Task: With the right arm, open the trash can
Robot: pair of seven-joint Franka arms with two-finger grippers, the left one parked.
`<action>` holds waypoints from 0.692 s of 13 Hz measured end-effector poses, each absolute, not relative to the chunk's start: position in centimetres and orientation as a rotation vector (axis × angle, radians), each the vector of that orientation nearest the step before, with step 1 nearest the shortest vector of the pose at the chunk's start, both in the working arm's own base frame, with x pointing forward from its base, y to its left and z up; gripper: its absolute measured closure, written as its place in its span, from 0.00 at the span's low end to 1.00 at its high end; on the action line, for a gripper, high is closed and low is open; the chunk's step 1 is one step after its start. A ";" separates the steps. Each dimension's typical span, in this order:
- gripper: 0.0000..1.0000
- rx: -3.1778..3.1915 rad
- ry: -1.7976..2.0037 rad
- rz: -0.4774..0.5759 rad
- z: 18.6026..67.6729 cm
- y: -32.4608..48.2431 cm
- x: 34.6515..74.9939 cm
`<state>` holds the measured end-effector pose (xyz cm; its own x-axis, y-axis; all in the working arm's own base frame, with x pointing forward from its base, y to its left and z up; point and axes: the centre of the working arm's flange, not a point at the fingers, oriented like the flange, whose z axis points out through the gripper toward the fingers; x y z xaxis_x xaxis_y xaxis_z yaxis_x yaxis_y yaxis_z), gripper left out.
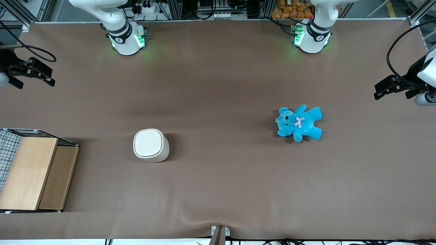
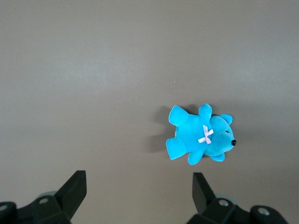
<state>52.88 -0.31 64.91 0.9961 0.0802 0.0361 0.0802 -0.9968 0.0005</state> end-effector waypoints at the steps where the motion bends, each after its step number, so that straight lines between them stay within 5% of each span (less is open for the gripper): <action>1: 0.00 -3.138 -0.126 -0.054 64.9 -0.3 53.0; 9: 0.00 -3.141 -0.123 0.030 61.4 7.4 54.6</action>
